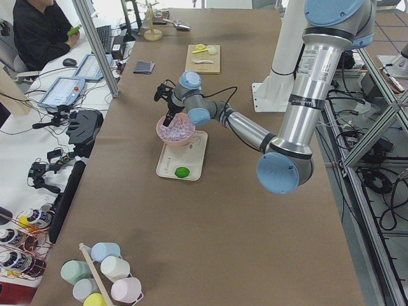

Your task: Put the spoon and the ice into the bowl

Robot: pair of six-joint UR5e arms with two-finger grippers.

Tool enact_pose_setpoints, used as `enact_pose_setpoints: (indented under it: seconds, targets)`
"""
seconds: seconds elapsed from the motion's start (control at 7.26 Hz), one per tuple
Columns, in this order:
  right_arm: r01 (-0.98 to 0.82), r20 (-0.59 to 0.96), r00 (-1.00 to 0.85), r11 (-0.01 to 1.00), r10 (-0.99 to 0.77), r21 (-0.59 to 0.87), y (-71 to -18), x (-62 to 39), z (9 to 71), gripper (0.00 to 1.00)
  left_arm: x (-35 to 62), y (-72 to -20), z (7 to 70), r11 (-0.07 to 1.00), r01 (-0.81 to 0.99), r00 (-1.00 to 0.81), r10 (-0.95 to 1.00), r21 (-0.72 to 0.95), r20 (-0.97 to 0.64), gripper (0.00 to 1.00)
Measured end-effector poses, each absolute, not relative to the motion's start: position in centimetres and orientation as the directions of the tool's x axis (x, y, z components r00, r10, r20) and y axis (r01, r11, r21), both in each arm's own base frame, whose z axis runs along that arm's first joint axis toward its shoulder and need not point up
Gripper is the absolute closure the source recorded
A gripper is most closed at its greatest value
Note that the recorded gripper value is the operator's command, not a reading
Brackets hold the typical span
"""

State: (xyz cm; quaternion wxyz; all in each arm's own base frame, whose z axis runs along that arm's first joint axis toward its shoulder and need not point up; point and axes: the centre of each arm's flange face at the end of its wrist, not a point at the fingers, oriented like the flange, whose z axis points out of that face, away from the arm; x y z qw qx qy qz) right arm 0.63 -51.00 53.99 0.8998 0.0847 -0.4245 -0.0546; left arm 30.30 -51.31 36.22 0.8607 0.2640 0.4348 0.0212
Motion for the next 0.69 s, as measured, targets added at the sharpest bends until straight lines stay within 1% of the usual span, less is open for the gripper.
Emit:
enact_pose_setpoints:
  seconds: [0.28, 0.41, 0.55, 0.69]
  targets:
    - [0.036, 0.764, 0.614, 0.975, -0.196, 0.221, -51.2, -1.1, 53.1, 0.0, 33.9, -49.2, 36.7, 0.867, 0.153, 0.627, 0.285, 0.474, -0.725, 0.03]
    - [0.013, 0.773, 0.609, 0.977, -0.175, 0.211, -51.3, -2.4, 52.4, 0.0, 35.3, -48.2, 37.1, 0.87, 0.131, 0.629, 0.297, 0.475, -0.719, 0.04]
    - [-0.019, 0.784, 0.604, 0.981, -0.141, 0.192, -51.5, -4.5, 51.6, 0.0, 36.2, -47.3, 37.8, 0.872, 0.114, 0.635, 0.304, 0.476, -0.71, 0.11]
    - [-0.052, 0.792, 0.601, 0.983, -0.109, 0.175, -51.6, -6.7, 50.6, 0.0, 36.6, -46.9, 38.2, 0.873, 0.106, 0.639, 0.306, 0.476, -0.705, 0.33]
